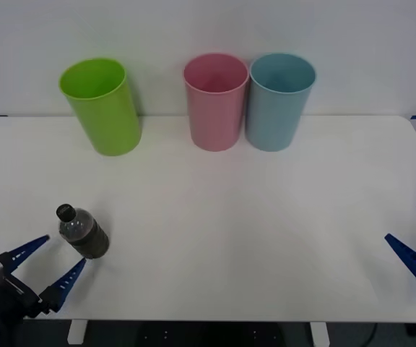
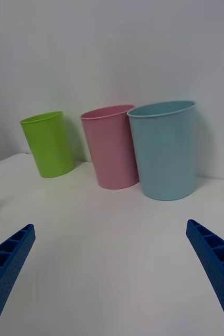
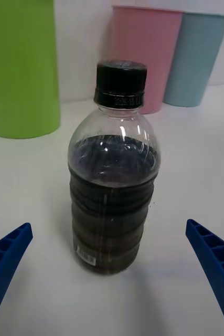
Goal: Grasp the object on the table and drop it into the matching bin: aluminum can to the light blue bin, PET bottle to the pink bin.
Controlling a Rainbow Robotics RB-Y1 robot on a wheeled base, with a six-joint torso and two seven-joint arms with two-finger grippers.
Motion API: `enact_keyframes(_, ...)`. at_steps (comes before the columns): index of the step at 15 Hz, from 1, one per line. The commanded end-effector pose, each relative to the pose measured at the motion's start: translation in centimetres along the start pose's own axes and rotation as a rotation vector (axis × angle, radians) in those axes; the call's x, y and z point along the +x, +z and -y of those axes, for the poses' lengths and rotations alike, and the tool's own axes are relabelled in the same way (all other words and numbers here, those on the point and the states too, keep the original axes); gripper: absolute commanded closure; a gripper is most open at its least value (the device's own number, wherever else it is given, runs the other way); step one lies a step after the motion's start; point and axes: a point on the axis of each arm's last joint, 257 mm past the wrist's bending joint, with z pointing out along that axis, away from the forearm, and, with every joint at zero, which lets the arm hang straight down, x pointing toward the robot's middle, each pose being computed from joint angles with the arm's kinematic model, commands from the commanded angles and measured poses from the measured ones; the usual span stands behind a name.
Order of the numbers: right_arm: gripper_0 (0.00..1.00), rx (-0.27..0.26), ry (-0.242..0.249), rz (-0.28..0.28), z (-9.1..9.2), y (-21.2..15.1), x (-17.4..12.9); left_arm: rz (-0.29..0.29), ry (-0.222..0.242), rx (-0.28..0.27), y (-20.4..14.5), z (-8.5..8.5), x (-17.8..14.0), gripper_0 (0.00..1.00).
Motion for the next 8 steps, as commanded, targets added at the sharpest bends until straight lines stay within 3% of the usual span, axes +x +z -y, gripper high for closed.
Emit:
enact_keyframes(1, 0.0, 0.0, 0.0, 0.0, 0.0, 0.0, 0.0, 0.011, 0.0, -0.009, 1.2, 0.3, -0.1, 0.0)
enact_keyframes(4, 0.0, 0.0, 0.0, 0.0, 0.0, 0.0, 0.0, 0.006, 0.016, -0.022, 2.7, 0.0, -0.1, 0.0)
enact_keyframes(8, 0.0, 0.0, 0.0, 0.0, 0.0, 0.0, 0.0, 0.01, 0.002, -0.013, 4.9, -0.4, 0.6, 0.0)
